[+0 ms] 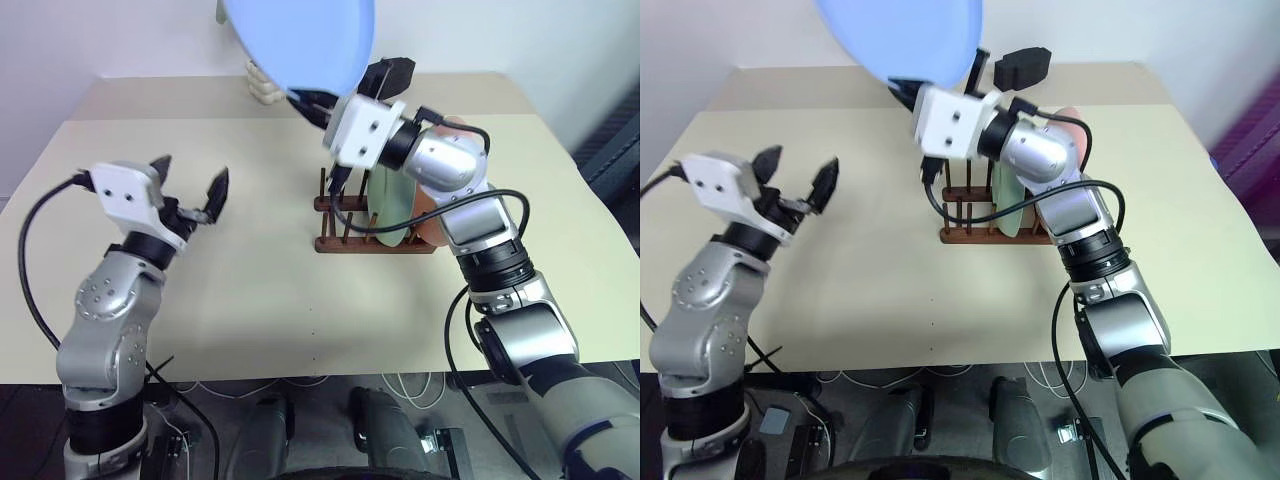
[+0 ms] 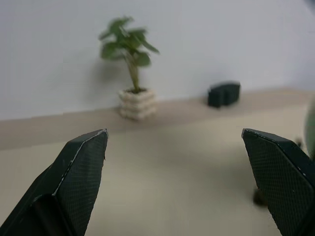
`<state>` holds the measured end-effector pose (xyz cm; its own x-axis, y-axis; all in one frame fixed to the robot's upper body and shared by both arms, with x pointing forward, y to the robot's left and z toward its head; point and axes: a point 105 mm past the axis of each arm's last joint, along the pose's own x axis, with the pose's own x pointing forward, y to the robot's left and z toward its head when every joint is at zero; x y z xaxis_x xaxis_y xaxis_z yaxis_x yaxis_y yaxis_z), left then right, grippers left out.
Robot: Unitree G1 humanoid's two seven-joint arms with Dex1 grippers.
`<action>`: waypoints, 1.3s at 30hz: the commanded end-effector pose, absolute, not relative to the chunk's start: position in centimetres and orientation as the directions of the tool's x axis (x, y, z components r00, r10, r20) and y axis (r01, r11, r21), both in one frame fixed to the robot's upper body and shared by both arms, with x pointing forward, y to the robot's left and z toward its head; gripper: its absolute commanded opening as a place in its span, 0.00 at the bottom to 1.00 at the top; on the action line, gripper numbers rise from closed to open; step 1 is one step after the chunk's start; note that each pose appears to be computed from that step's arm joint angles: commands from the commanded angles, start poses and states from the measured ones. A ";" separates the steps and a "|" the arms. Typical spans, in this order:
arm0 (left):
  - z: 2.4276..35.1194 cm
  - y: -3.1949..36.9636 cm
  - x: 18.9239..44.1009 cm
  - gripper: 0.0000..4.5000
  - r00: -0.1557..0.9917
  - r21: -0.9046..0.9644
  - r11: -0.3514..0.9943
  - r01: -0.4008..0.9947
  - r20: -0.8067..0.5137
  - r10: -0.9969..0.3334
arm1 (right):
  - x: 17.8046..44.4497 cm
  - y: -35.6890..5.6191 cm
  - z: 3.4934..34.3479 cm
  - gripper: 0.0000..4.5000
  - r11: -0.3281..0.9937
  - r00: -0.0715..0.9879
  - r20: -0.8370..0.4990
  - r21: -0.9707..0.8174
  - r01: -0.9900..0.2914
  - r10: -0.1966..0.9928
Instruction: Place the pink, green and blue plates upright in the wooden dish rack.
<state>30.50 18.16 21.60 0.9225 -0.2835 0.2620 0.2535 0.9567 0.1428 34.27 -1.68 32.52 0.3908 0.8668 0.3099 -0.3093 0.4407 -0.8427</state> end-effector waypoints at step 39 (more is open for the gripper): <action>20.2 15.0 29.9 1.00 0.857 0.189 0.906 0.378 0.298 -0.420 | 31.6 -6.4 28.0 0.00 0.410 0.534 0.377 0.362 -0.837 0.757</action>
